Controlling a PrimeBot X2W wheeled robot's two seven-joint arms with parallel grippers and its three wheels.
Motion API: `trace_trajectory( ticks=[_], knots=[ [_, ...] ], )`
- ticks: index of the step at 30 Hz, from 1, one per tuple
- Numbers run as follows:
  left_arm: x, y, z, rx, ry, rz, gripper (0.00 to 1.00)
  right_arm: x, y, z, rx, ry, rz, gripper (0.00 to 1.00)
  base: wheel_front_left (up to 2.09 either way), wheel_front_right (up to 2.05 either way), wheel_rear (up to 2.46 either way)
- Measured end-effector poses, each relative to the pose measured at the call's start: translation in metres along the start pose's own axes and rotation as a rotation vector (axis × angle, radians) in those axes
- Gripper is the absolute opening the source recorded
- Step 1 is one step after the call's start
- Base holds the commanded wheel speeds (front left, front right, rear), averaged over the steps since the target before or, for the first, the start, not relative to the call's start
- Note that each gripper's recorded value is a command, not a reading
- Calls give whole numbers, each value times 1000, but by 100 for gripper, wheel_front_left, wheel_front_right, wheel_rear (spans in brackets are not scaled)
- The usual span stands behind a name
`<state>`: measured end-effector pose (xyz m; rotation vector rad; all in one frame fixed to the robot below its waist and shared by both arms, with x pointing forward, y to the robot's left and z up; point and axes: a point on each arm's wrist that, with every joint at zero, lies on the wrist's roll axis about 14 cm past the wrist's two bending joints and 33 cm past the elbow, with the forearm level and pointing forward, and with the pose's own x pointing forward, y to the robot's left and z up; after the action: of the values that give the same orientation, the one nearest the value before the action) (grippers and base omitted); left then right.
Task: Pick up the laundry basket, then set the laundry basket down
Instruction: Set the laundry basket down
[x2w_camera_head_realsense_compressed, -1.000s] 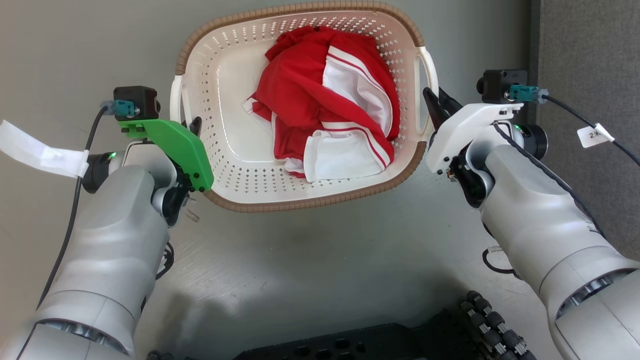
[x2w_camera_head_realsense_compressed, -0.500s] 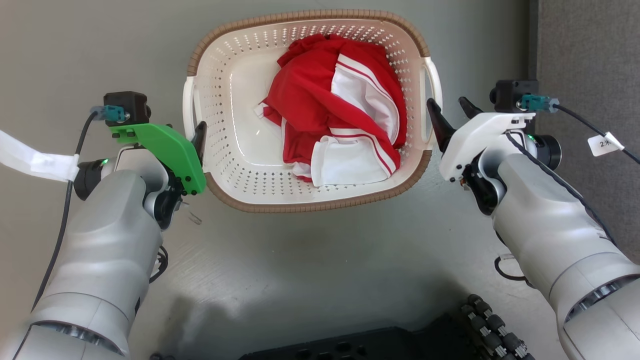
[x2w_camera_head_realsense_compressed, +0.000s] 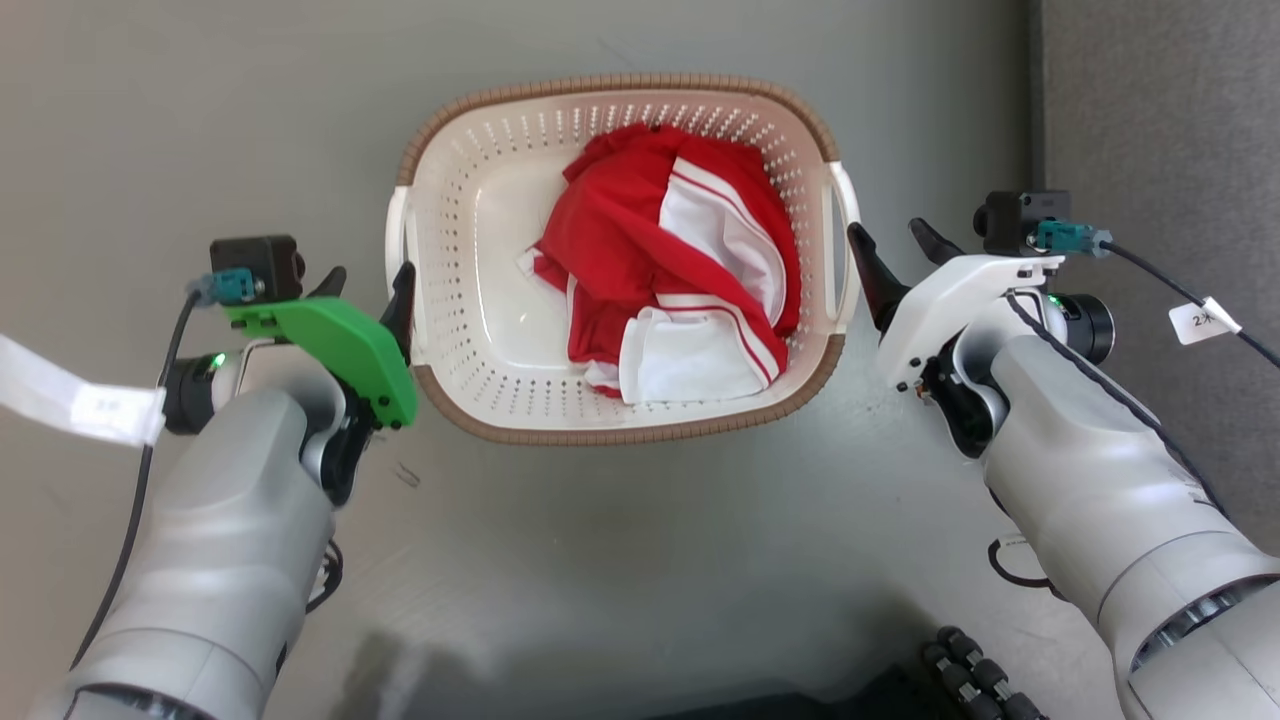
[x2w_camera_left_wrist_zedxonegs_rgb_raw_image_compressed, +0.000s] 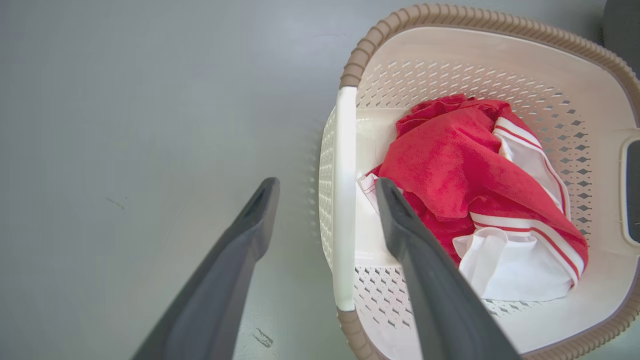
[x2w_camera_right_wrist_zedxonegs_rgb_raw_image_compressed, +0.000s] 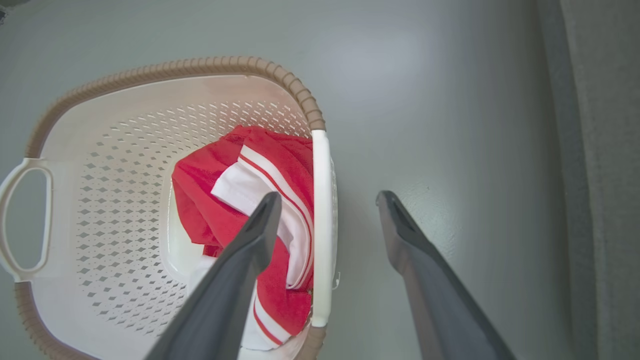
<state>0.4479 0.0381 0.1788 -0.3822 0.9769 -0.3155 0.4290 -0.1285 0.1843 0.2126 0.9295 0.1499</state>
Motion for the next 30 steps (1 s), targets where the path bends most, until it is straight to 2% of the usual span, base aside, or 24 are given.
trace_trajectory(
  ticks=[2, 10, 17, 25, 30],
  knots=[
    [-6, -1, 4, 23, -29, -5, 100, -4, 2, 8, -13, -21, 8, 100, 0, 0, 0],
    [-30, -14, 37, 142, -147, -35, 100, -26, 7, 79, -39, -225, 34, 100, 0, 0, 0],
    [-54, -28, 68, 202, -242, -46, 100, -57, 13, 100, -11, -328, 32, 100, 0, 0, 0],
    [-102, -57, 144, 266, -507, -46, 100, -104, 23, 138, -45, -499, 34, 100, 0, 0, 0],
    [-124, -64, 146, 272, -563, -30, 100, -127, 25, 147, -72, -565, 15, 100, 0, 0, 0]
  ],
)
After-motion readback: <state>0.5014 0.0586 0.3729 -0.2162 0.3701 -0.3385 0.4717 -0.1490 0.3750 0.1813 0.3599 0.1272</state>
